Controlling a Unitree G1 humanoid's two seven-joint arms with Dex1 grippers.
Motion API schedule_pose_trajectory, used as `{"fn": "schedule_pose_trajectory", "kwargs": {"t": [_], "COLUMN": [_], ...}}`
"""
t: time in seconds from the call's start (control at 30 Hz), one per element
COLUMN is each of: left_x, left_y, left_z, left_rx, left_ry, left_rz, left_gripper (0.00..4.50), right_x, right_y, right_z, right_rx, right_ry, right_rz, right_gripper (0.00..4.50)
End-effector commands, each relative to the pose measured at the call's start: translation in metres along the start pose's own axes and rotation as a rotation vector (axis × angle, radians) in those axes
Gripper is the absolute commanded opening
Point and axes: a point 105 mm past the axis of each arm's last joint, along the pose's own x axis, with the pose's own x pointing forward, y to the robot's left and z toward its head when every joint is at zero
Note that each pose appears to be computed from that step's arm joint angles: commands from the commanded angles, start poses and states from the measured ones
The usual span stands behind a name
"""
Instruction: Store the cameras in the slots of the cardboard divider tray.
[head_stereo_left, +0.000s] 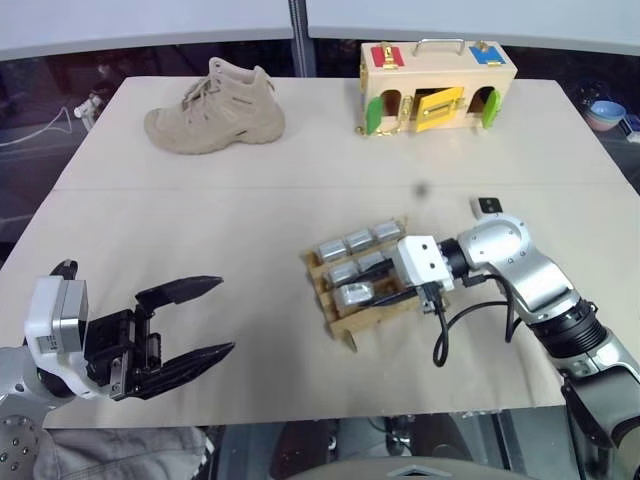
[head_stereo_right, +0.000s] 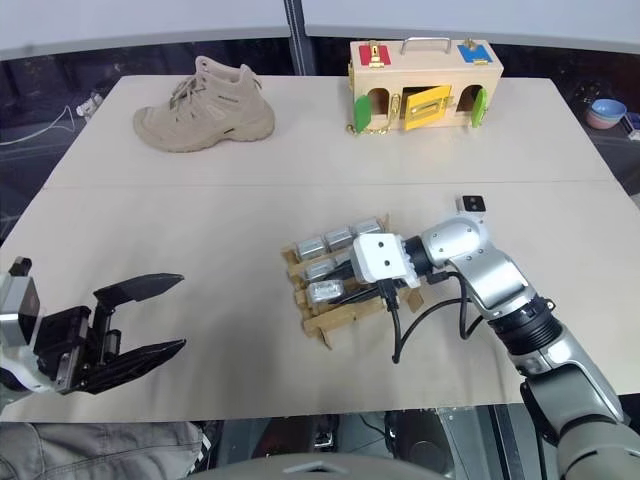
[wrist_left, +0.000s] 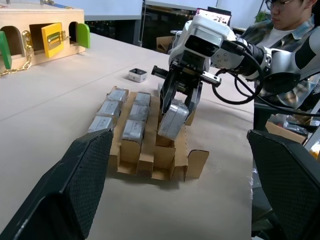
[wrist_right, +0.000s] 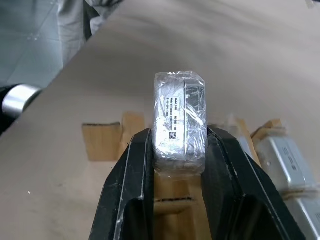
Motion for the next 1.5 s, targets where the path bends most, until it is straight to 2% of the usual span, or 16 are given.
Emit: {"fn": "schedule_pose_trajectory", "kwargs": {"t": [0.03, 0.5, 0.57, 0.63, 0.7, 0.77, 0.8, 0.87, 0.97, 1.0, 1.07, 1.1, 1.3, 1.4, 1.5], "left_x": [0.003, 0.004, 0.004, 0.005, 0.005, 0.007, 0.009, 0.017, 0.026, 0.029, 0.039, 0.043, 0.055, 0.054, 0.052], "left_y": [-0.005, -0.007, -0.007, -0.007, -0.006, -0.005, -0.004, -0.004, -0.005, -0.005, -0.004, -0.004, -0.005, -0.004, -0.004], "left_z": [0.005, 0.005, 0.004, 0.004, 0.003, 0.003, 0.003, 0.003, 0.004, 0.005, 0.007, 0.007, 0.01, 0.011, 0.011], "left_rx": [0.022, 0.021, 0.021, 0.019, 0.016, 0.013, 0.011, 0.006, 0.0, -0.003, 0.005, 0.011, 0.028, 0.04, 0.043], "left_ry": [-0.008, -0.011, -0.01, -0.01, -0.012, -0.016, -0.019, -0.029, -0.034, -0.04, -0.046, -0.046, -0.021, -0.021, -0.017], "left_rz": [-0.02, -0.015, -0.017, -0.02, -0.027, -0.033, -0.041, -0.065, -0.095, -0.103, -0.133, -0.153, -0.256, -0.273, -0.275], "left_gripper": [4.5, 4.5, 4.5, 4.5, 4.5, 4.5, 4.5, 4.5, 4.5, 4.5, 4.5, 4.5, 4.5, 4.5, 4.5], "right_x": [0.0, 0.002, -0.002, -0.015, -0.034, -0.045, -0.05, -0.069, -0.094, -0.104, -0.127, -0.133, -0.139, -0.153, -0.158], "right_y": [0.002, 0.001, -0.006, -0.008, -0.007, -0.003, 0.0, 0.003, 0.006, 0.007, 0.021, 0.027, 0.042, 0.039, 0.039], "right_z": [-0.003, -0.017, -0.011, 0.012, 0.048, 0.067, 0.075, 0.076, 0.052, 0.036, -0.007, -0.022, -0.062, -0.076, -0.086], "right_rx": [-0.028, -0.055, -0.026, -0.037, -0.035, 0.002, 0.037, 0.139, 0.322, 0.328, 0.487, 0.542, 0.697, 0.738, 0.755], "right_ry": [0.009, 0.091, 0.068, -0.012, -0.119, -0.171, -0.192, -0.177, -0.063, 0.052, 0.249, 0.299, 0.385, 0.405, 0.424], "right_rz": [0.008, 0.051, 0.001, -0.049, -0.131, -0.182, -0.204, -0.366, -0.623, -0.729, -0.898, -0.964, -1.125, -1.223, -1.228], "right_gripper": [0.75, 0.75, 1.78, 2.5, 2.5, 2.5, 2.5, 2.5, 2.5, 2.5, 2.5, 2.5, 2.5, 2.5, 2.5]}}
